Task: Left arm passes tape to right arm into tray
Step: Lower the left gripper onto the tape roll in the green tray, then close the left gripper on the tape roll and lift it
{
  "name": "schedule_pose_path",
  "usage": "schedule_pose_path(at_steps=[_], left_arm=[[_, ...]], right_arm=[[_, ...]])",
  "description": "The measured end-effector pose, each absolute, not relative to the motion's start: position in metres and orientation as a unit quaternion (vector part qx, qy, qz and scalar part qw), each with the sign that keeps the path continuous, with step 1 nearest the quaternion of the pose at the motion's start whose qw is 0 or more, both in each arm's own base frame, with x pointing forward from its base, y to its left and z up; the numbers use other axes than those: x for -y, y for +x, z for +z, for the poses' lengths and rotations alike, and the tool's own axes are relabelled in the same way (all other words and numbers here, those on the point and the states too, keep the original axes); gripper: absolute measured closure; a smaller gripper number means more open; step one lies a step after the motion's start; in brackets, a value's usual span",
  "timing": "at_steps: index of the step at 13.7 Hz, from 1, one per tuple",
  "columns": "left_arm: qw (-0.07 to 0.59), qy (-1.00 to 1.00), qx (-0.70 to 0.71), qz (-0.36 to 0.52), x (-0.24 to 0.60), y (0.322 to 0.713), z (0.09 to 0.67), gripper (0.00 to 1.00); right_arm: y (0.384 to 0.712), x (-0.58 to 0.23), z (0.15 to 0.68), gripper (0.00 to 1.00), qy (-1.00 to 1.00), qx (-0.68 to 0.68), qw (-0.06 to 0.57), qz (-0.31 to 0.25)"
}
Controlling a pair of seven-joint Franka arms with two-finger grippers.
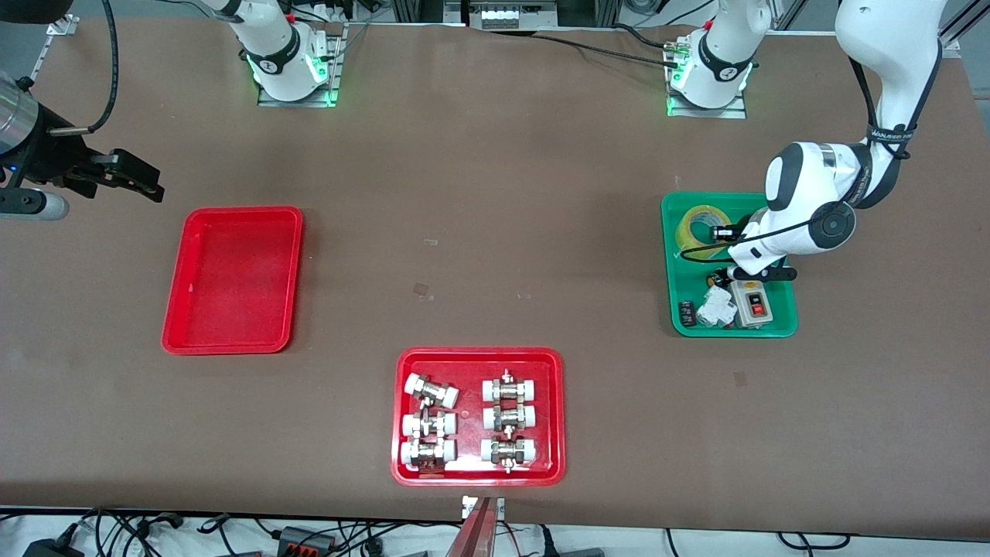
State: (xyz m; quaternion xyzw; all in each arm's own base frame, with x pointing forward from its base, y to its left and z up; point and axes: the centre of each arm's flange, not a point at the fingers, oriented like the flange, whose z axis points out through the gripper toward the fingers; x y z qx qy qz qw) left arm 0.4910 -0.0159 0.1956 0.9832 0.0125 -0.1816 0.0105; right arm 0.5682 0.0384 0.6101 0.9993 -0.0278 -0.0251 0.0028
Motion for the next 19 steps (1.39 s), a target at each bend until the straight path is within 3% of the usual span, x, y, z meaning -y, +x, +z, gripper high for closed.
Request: schedule_pose_path(at_steps=[1, 2, 3, 4, 10, 14, 19], left_arm=[[0.011, 0.983, -0.013, -0.182, 0.015, 0.491, 0.196, 0.58], [0.011, 0.983, -0.015, -0.182, 0.014, 0.491, 0.196, 0.63], [0.011, 0.983, -0.017, -0.185, 0.012, 0.490, 0.197, 0.75], [0.011, 0.982, -0.020, -0.185, 0.008, 0.491, 0.198, 0.79], [0.009, 0.977, -0.026, -0.212, 0.001, 0.500, 0.234, 0.79], [0.003, 0.969, 0.011, -0.245, 0.036, 0.538, 0.332, 0.79], [0.001, 0.972, 0.086, -0.220, 0.123, 0.559, 0.429, 0.79]], right_arm=[[0.568, -0.038, 0.610, 0.00, 0.999, 0.028, 0.003, -0.025], [0.568, -0.038, 0.610, 0.00, 0.999, 0.028, 0.003, -0.025], [0.568, -0.038, 0.610, 0.00, 0.999, 0.028, 0.003, -0.026], [0.568, -0.038, 0.610, 0.00, 0.999, 0.028, 0.003, -0.027], [0.567, -0.038, 0.609, 0.00, 0.999, 0.028, 0.003, -0.029], [0.567, -0.038, 0.609, 0.00, 0.999, 0.028, 0.003, -0.029], [0.567, -0.038, 0.609, 0.00, 0.999, 0.028, 0.003, -0.030]])
